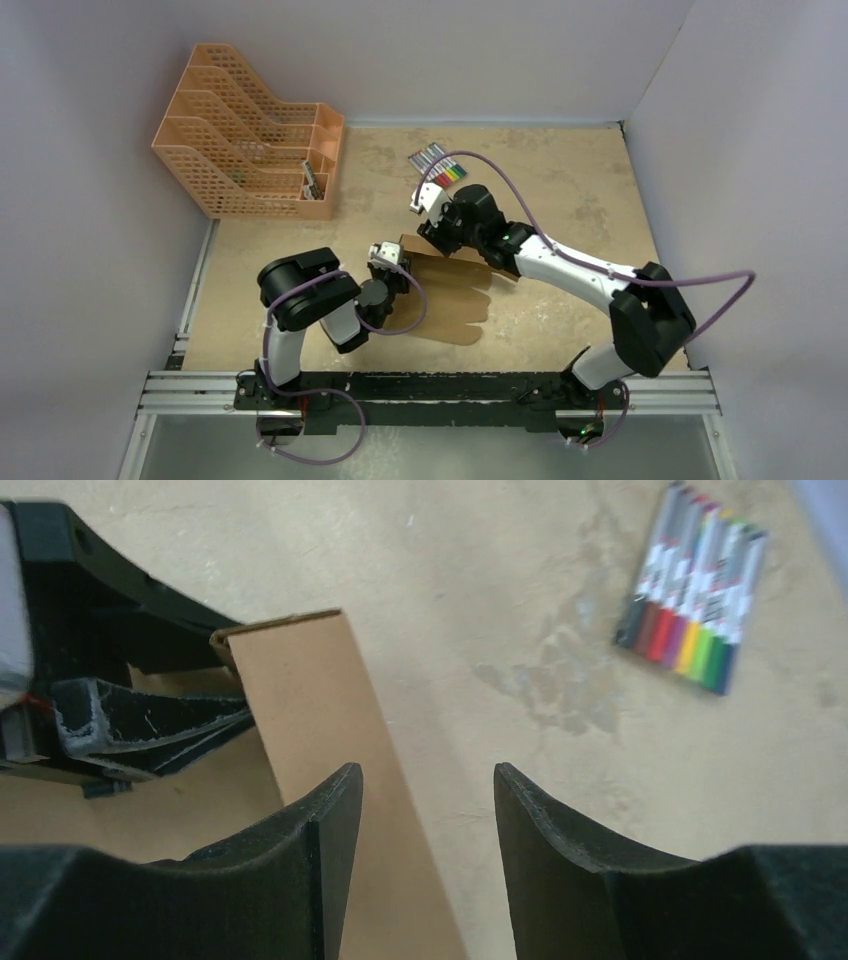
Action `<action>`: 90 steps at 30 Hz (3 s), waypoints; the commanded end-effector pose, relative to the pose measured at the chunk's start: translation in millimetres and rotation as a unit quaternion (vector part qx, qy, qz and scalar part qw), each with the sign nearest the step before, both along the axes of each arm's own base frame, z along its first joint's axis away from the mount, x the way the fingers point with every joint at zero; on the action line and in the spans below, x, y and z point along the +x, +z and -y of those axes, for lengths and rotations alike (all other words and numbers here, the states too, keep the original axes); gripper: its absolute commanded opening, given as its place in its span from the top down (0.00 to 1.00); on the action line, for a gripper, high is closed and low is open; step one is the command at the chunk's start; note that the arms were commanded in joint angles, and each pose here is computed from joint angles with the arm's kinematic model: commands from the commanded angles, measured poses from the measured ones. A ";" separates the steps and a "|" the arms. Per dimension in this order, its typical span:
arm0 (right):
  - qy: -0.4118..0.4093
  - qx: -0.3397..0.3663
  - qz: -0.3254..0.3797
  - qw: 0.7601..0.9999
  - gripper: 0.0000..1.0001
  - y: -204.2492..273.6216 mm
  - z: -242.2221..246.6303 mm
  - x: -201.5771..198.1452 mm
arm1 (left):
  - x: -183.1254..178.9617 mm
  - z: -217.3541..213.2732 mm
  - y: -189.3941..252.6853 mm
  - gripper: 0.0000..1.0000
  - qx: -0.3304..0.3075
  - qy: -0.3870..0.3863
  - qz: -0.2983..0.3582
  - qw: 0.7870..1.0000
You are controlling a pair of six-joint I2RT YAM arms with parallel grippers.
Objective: Fold the paper box
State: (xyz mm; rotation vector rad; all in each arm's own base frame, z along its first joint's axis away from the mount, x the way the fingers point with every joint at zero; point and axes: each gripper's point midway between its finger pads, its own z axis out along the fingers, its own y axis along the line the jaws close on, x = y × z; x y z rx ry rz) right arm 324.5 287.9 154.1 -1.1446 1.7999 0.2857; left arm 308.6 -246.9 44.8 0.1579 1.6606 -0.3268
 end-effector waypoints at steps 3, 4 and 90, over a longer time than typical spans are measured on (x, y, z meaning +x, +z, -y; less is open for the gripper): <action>0.019 0.062 -0.044 0.997 0.46 -0.2 -26.8 -5.3 | 10.5 -4.4 50.6 0.69 -0.098 0.008 0.062 0.993; 0.022 0.062 -0.051 0.997 0.46 -4.1 -27.2 -7.4 | 11.1 -5.6 50.5 0.69 -0.100 0.009 0.061 0.993; -0.243 0.018 0.051 0.969 0.40 20.8 109.3 49.9 | -11.5 -94.7 119.7 0.10 -0.127 0.109 -0.234 0.958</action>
